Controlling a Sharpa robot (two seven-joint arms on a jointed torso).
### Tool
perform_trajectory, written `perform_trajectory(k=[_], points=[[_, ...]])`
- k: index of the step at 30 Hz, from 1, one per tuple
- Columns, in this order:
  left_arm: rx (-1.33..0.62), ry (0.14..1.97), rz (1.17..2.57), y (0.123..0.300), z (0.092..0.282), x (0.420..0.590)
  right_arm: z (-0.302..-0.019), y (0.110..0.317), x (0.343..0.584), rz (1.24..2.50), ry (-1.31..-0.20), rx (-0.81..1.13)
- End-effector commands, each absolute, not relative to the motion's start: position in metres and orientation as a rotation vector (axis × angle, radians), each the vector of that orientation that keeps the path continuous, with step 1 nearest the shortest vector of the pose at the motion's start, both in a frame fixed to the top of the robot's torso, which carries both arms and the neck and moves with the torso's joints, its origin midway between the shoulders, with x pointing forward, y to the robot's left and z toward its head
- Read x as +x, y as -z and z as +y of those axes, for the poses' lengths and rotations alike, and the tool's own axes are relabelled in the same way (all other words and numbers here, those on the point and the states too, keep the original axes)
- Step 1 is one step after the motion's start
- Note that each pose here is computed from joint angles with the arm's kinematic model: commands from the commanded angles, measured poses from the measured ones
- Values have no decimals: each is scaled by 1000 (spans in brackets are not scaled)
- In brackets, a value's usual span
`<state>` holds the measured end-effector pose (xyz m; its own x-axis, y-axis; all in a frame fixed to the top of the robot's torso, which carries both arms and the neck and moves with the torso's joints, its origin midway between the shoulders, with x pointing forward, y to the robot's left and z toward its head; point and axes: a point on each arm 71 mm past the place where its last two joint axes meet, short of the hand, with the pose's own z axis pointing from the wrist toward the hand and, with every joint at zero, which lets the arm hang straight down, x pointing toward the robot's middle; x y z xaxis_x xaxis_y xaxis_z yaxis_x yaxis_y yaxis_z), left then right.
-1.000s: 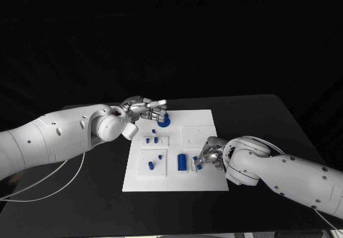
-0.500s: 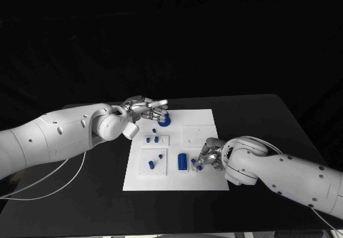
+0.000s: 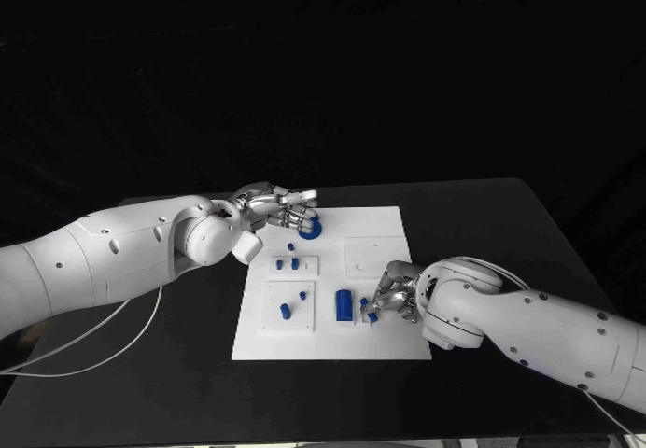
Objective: Assemble the parts on the task board
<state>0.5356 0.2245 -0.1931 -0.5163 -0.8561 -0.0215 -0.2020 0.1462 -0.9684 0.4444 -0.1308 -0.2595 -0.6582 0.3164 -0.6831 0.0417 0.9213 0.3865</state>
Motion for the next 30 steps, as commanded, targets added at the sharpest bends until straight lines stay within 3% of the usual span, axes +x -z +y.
perform_trajectory(k=[1,30], points=[[-996,1415,1845,193,221,535,-130,263,443,2287,-429,237],[-997,1404,1851,193,223,535,-128,260,437,2292,-463,209]])
